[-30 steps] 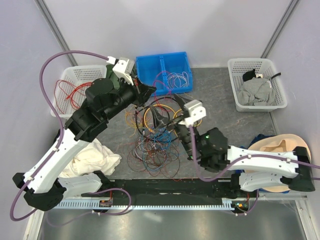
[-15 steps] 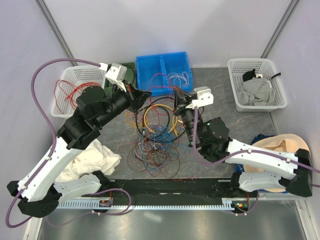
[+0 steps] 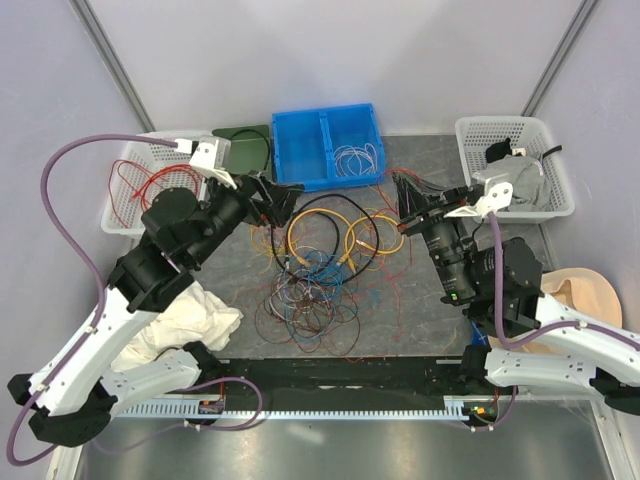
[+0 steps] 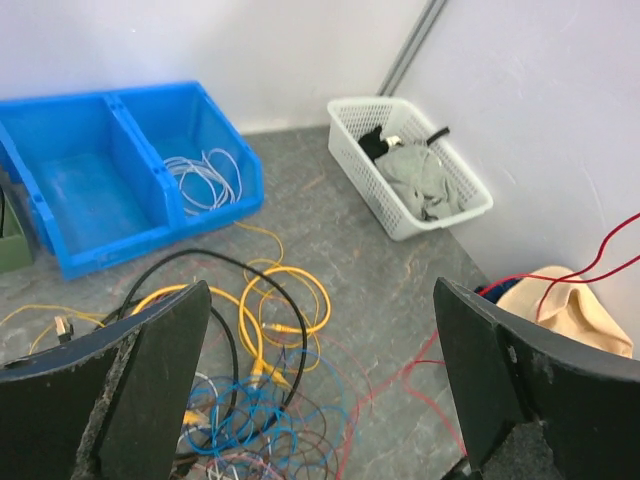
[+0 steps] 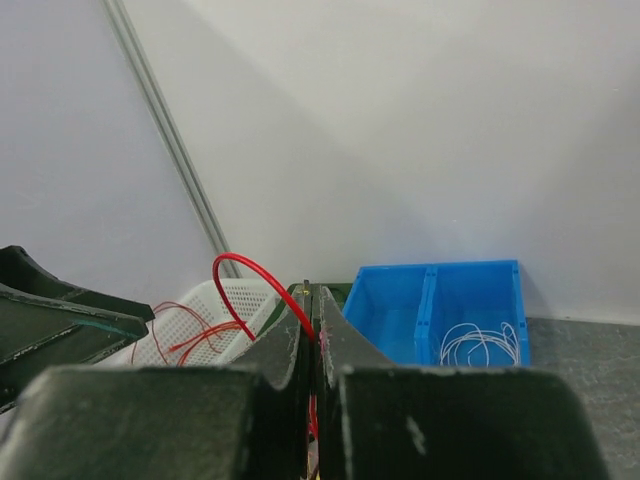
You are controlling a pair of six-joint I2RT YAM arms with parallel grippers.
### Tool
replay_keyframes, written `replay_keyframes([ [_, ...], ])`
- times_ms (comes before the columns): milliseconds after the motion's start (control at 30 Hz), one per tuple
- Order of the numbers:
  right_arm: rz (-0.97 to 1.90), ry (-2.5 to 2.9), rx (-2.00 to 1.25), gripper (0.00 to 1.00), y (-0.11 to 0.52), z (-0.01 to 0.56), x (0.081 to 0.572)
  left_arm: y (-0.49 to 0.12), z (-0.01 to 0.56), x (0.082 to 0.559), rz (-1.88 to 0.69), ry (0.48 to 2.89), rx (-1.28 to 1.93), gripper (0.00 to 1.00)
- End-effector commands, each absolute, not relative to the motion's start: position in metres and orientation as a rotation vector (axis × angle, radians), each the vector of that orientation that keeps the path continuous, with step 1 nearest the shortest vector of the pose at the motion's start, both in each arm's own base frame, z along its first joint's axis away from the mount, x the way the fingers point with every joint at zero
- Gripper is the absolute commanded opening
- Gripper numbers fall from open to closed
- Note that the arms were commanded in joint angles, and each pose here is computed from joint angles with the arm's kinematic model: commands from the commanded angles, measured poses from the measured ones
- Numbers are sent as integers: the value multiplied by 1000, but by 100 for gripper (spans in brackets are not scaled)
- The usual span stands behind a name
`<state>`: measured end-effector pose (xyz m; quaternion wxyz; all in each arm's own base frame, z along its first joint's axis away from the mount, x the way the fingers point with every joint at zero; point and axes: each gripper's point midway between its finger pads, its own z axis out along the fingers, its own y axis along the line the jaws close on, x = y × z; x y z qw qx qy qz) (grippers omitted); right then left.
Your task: Untangle the cables
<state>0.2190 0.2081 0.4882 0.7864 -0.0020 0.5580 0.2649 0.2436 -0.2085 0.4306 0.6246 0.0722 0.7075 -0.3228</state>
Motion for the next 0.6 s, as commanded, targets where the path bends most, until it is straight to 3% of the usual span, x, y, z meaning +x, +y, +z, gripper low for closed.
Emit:
replay_keyframes([
  [0,595,1245,-49,0,206,494,213,-217,443,239,-827,1490,184,100],
  [200,618,1263,-45,0,203,513,209,-258,446,195,-1091,1204,462,100],
  [567,733,1326,-76,0,231,523,205,-269,446,147,-1229,711,592,100],
])
